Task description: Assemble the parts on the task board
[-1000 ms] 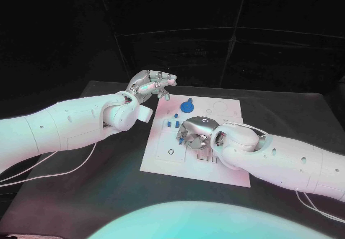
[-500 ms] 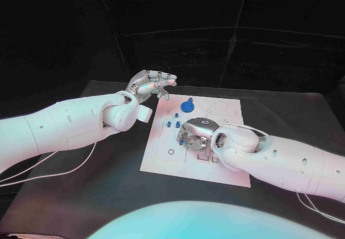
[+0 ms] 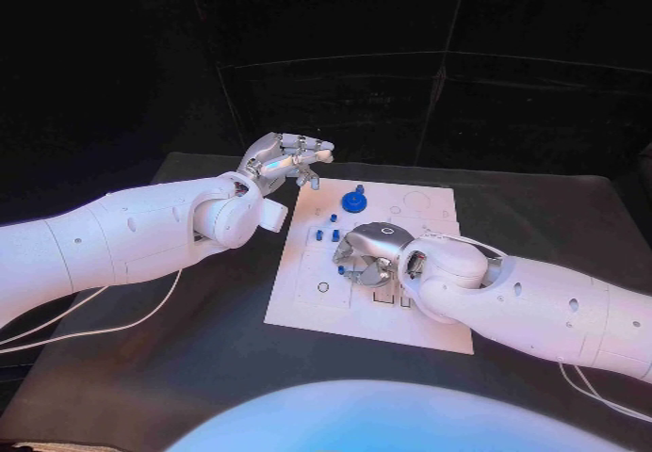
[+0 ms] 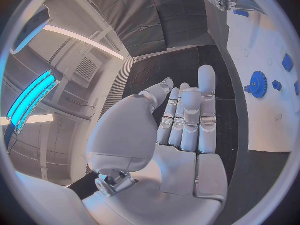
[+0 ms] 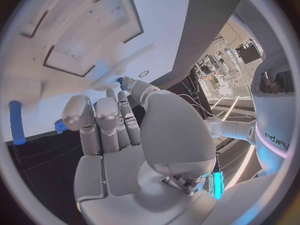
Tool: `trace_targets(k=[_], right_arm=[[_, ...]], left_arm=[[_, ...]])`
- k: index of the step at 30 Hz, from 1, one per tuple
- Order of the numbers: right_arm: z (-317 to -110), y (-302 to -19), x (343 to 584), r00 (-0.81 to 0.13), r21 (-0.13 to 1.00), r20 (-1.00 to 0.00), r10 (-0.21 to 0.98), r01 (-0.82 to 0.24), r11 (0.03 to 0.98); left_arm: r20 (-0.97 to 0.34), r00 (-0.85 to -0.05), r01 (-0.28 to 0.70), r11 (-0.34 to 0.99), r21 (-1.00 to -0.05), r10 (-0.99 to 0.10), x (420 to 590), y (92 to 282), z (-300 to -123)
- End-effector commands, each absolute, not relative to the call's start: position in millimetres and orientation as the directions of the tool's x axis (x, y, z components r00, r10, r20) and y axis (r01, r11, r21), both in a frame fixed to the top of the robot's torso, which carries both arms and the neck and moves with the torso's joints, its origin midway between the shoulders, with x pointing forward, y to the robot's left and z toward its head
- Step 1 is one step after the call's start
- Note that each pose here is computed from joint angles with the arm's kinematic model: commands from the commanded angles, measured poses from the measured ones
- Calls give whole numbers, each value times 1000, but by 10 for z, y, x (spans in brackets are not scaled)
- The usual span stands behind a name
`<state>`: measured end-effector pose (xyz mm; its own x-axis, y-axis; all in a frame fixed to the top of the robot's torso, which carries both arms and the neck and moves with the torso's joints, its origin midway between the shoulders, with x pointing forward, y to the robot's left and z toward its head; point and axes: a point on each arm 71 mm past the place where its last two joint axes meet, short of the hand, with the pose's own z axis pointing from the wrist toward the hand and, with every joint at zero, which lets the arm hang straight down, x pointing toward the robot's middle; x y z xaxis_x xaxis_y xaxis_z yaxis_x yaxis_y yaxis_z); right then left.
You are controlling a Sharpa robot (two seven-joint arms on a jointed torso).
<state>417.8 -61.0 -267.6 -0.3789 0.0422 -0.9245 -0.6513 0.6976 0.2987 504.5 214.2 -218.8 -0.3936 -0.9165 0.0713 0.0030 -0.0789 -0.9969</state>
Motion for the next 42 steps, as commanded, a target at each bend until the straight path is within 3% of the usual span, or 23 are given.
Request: trace_targets(k=[1,14,23,29,35,42], right_arm=[[-2676,-595,4177,-381,290,-924,28,-654,699],[-2637,-678,4191,-355,310,-931,86,-643,700],[-2409,-987,4146,-320,356,-928,191,-611,708],[-2216,-1300,4311,-351,329,-924,150,-533,780],[-2150,-1641,4444,-343,268,-933,108,-463,845],[-2148,-1770,4515,-323,223,-943,77,-444,868]], left_arm=[[79,-401,2,-87,-996,-912,5047,2132,-2174],[79,-401,-1,-86,-996,-913,5049,2144,-2178],[77,-397,-1,-84,-996,-915,5050,2172,-2179],[77,-397,-2,-83,-997,-915,5051,2177,-2181],[77,-396,-3,-82,-997,-915,5054,2177,-2184],[78,-399,-5,-83,-997,-914,5058,2160,-2188]])
